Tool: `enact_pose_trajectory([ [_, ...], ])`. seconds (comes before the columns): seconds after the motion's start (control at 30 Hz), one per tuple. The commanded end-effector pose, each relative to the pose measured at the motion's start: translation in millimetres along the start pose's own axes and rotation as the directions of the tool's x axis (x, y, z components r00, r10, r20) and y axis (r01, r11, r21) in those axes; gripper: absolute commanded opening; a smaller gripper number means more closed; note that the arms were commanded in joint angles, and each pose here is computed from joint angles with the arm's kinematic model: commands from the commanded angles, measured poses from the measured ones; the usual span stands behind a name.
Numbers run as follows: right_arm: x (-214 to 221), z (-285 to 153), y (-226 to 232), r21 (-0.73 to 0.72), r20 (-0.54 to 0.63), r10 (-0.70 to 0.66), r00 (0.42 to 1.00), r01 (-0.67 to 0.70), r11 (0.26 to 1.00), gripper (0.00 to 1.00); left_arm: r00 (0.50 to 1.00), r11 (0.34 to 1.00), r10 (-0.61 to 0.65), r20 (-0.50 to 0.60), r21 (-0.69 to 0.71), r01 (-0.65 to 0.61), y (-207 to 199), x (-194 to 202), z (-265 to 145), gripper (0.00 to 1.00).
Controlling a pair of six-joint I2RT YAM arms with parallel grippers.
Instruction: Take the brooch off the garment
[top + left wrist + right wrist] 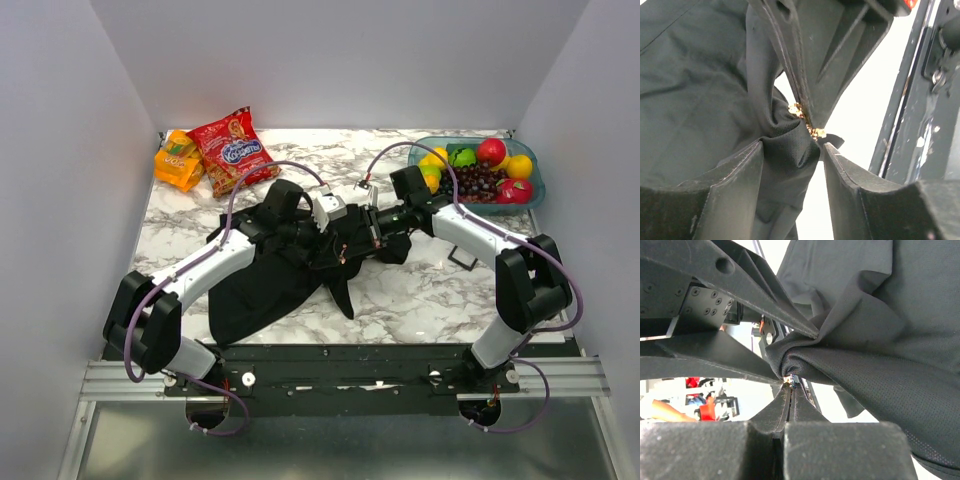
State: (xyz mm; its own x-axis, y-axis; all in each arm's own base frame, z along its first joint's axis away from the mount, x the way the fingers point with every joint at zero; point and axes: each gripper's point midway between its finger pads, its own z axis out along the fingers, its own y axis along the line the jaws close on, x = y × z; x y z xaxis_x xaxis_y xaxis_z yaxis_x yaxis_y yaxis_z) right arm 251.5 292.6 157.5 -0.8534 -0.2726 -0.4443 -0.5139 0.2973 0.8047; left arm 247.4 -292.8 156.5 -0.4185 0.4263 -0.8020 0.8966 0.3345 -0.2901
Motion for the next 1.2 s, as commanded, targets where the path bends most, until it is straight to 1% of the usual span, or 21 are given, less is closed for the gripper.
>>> enact_pose_trajectory([
  [0.0, -11.2, -12.1, 8.4, 0.012, 0.025, -0.059, 0.998, 0.059, 0.998, 0.01, 0.993, 0.992, 0.113, -0.028, 0.063, -0.111, -11.3, 11.1, -4.1, 0.52],
  [0.07, -12.6, -12.6, 5.3, 0.022, 0.024, -0.067, 0.997, 0.067, 0.998, 0.00, 0.992, 0.991, 0.120, -0.035, 0.059, -0.118, -8.5, 12.6, -2.2, 0.47],
  [0.1, -13.4, -12.9, 5.3, 0.024, 0.024, -0.075, 0.997, 0.074, 0.997, 0.00, 0.992, 0.991, 0.125, -0.032, 0.055, -0.123, -7.2, 9.9, -1.8, 0.39],
  [0.17, -12.6, -12.3, 3.0, 0.026, 0.021, -0.086, 0.996, 0.086, 0.996, 0.00, 0.990, 0.991, 0.134, -0.039, 0.034, -0.133, -1.0, 7.1, -0.1, 0.26],
  [0.2, -12.0, -11.6, 1.1, 0.028, 0.018, -0.087, 0.996, 0.087, 0.996, 0.00, 0.986, 0.987, 0.161, -0.035, 0.022, -0.160, 2.2, 1.1, -0.8, 0.14],
  [0.3, -8.5, -11.0, -4.7, 0.043, 0.010, -0.105, 0.994, 0.104, 0.994, 0.01, 0.976, 0.977, 0.211, -0.051, -0.027, -0.212, 13.9, -6.3, -2.8, 0.00],
  [0.4, -5.8, -10.0, -8.6, 0.048, 0.005, -0.112, 0.994, 0.112, 0.993, 0.00, 0.972, 0.971, 0.234, -0.033, -0.044, -0.235, 17.3, -17.9, -3.3, 0.00],
  [0.5, -8.0, -7.3, -11.0, 0.045, 0.003, -0.128, 0.992, 0.128, 0.991, 0.00, 0.981, 0.980, 0.195, 0.005, -0.044, -0.195, 17.6, -32.2, 0.3, 0.00],
  [0.53, -8.9, -6.5, -11.1, 0.043, 0.002, -0.135, 0.991, 0.134, 0.990, 0.00, 0.988, 0.987, 0.154, 0.019, -0.045, -0.153, 16.2, -35.7, 2.0, 0.00],
  [0.57, -9.3, -4.5, -9.7, 0.035, -0.002, -0.149, 0.989, 0.149, 0.988, 0.00, 0.988, 0.987, 0.152, 0.041, -0.050, -0.150, 17.2, -42.2, 3.1, 0.00],
  [0.73, -8.8, 0.4, -8.9, 0.029, -0.012, -0.183, 0.983, 0.184, 0.983, 0.00, 0.993, 0.995, 0.096, 0.074, -0.046, -0.092, 16.8, -49.5, 6.8, 0.00],
  [0.83, -7.4, 4.0, -9.4, 0.023, -0.019, -0.200, 0.980, 0.201, 0.979, 0.01, 0.993, 0.998, 0.068, 0.100, -0.013, -0.067, 12.8, -52.3, 5.8, 0.00],
  [0.9, -7.0, 6.6, -8.1, 0.011, -0.021, -0.211, 0.977, 0.212, 0.977, 0.00, 0.993, 0.997, 0.044, 0.112, 0.054, -0.050, 1.4, -53.2, 6.6, 0.00],
  [1.0, -4.5, 10.6, -4.5, -0.017, -0.028, -0.229, 0.973, 0.228, 0.973, 0.00, 0.992, 0.994, -0.007, 0.125, 0.107, -0.006, -4.1, -55.1, 6.2, 0.00],
  [1.03, -4.5, 10.9, -1.8, -0.030, -0.028, -0.232, 0.972, 0.231, 0.972, 0.00, 0.992, 0.993, -0.019, 0.121, 0.118, 0.004, -3.8, -53.5, 7.6, 0.02],
  [1.07, -4.5, 11.2, 0.6, -0.042, -0.027, -0.235, 0.972, 0.234, 0.971, 0.00, 0.992, 0.992, -0.030, 0.120, 0.127, 0.015, -1.7, -53.3, 6.8, 0.06],
  [1.1, -3.8, 11.5, 1.8, -0.061, -0.026, -0.265, 0.964, 0.263, 0.963, 0.00, 0.992, 0.988, -0.037, 0.121, 0.153, 0.019, -4.2, -54.7, 6.2, 0.14],
  [1.17, -4.7, 11.6, 4.6, -0.080, -0.017, -0.285, 0.958, 0.283, 0.956, 0.00, 0.990, 0.980, -0.094, 0.106, 0.187, 0.073, -3.8, -52.6, 9.5, 0.20],
])
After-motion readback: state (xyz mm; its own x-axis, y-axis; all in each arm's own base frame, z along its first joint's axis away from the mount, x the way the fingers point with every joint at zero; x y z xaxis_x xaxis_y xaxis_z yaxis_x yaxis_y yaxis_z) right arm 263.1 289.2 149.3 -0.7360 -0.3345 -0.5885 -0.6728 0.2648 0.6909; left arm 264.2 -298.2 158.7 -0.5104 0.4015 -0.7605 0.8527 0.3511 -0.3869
